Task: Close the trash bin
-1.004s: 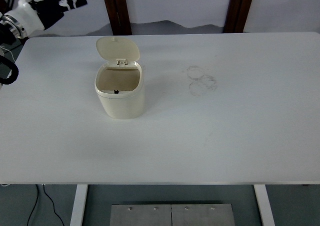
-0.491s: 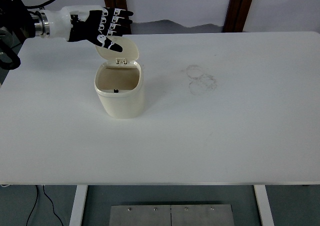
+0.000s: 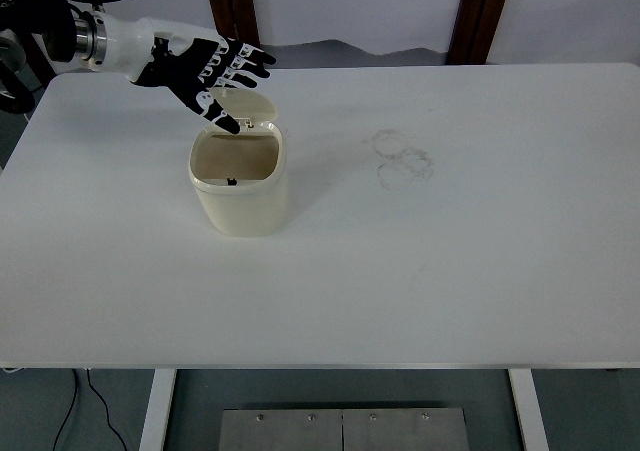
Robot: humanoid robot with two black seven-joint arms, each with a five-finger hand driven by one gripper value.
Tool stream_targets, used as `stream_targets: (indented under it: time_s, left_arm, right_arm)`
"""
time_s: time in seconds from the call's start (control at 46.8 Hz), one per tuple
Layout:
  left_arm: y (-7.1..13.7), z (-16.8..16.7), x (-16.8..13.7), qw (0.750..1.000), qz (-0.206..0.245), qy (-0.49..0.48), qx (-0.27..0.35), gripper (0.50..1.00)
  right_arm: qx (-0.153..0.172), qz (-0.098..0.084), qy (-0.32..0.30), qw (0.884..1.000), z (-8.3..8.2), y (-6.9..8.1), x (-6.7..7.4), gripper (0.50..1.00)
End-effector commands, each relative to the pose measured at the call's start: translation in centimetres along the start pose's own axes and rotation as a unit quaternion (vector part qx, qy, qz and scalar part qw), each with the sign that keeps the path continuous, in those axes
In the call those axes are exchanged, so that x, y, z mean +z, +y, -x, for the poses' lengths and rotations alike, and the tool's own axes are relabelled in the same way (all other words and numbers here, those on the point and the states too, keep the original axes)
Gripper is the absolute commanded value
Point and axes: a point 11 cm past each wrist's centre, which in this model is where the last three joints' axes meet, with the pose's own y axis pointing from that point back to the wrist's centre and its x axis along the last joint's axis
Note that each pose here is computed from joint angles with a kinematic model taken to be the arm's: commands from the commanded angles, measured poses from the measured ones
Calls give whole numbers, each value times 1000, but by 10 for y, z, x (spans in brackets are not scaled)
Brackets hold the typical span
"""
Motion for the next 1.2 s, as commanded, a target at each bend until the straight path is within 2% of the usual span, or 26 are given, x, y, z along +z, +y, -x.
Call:
stream_targets:
  time_s: [0.0, 0.406, 0.812, 1.175]
  left_arm:
    - [-3, 9, 2, 1000, -16, -8, -14, 1000]
    - [-8, 33, -19, 994, -97, -27, -53, 1000]
    - [-15, 52, -9, 991, -92, -43, -83, 1000]
    - [-15, 52, -19, 988, -118, -44, -85, 1000]
  right_arm:
    - [0, 0, 0, 1000, 0, 0, 0, 991]
    - [0, 0, 0, 1000, 0, 0, 0, 991]
    - [0, 0, 0, 1000, 0, 0, 0, 993]
    - [0, 0, 1, 1000, 0, 0, 0, 993]
